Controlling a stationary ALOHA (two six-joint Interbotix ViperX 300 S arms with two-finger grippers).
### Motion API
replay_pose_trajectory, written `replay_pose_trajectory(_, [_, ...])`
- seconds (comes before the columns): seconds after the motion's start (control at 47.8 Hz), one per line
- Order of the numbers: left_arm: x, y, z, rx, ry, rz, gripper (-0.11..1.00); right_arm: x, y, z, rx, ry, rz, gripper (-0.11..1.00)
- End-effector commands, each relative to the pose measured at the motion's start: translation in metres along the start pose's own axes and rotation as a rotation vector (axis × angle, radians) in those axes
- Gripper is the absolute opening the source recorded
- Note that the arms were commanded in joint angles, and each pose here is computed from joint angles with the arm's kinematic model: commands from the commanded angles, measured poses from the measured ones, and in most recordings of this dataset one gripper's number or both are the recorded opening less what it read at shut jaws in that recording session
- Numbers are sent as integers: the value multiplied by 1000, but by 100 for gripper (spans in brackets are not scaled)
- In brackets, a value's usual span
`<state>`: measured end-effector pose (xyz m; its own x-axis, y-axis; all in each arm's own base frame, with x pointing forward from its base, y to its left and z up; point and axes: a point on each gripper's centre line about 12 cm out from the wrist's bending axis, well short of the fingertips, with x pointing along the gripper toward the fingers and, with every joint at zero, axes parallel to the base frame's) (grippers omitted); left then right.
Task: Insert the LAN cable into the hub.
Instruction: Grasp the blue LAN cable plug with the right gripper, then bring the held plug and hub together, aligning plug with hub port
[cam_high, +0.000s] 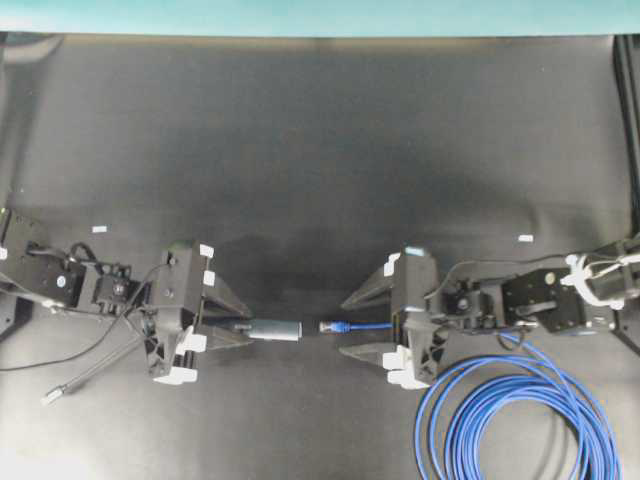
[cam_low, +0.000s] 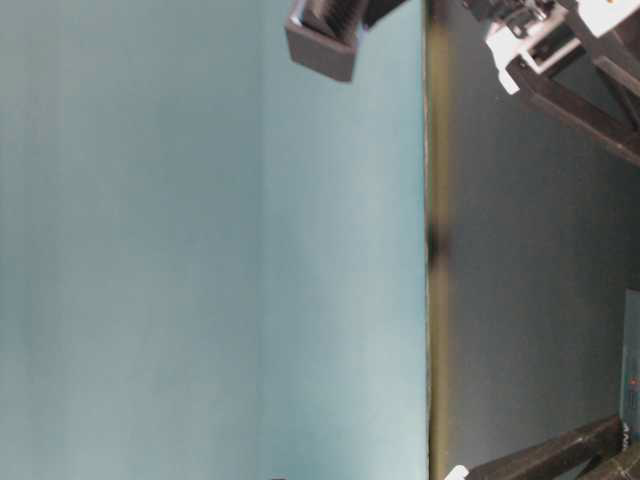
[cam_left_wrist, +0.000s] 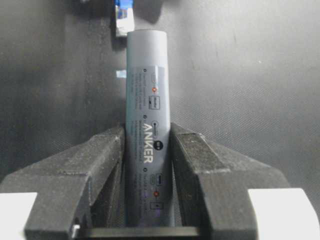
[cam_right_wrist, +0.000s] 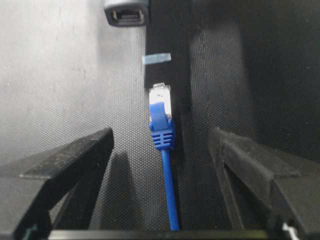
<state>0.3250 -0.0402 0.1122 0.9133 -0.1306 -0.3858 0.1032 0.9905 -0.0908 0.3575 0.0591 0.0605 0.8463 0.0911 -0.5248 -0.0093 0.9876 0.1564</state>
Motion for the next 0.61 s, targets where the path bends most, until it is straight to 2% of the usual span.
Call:
replay_pose_trajectory(0.0, [0, -2, 10, 5, -35, -7, 28, 5, 2, -4, -7, 33, -1, 72])
replay_pose_trajectory(0.167, [0, -2, 10, 6, -35, -8, 28, 7, 1, -11, -6, 96, -9, 58])
replay_pose_trajectory(0.251, [0, -2, 10, 6, -35, -8, 28, 9, 0, -15, -2, 122, -14, 41])
replay_pose_trajectory(0.356, [0, -2, 10, 6, -33, -8, 28, 10, 0, -18, 9, 134, -16, 15])
replay_pose_trajectory(0.586, [-1, -2, 16, -1, -50, -6, 28, 7, 3, -11, 20, 115, -9, 13])
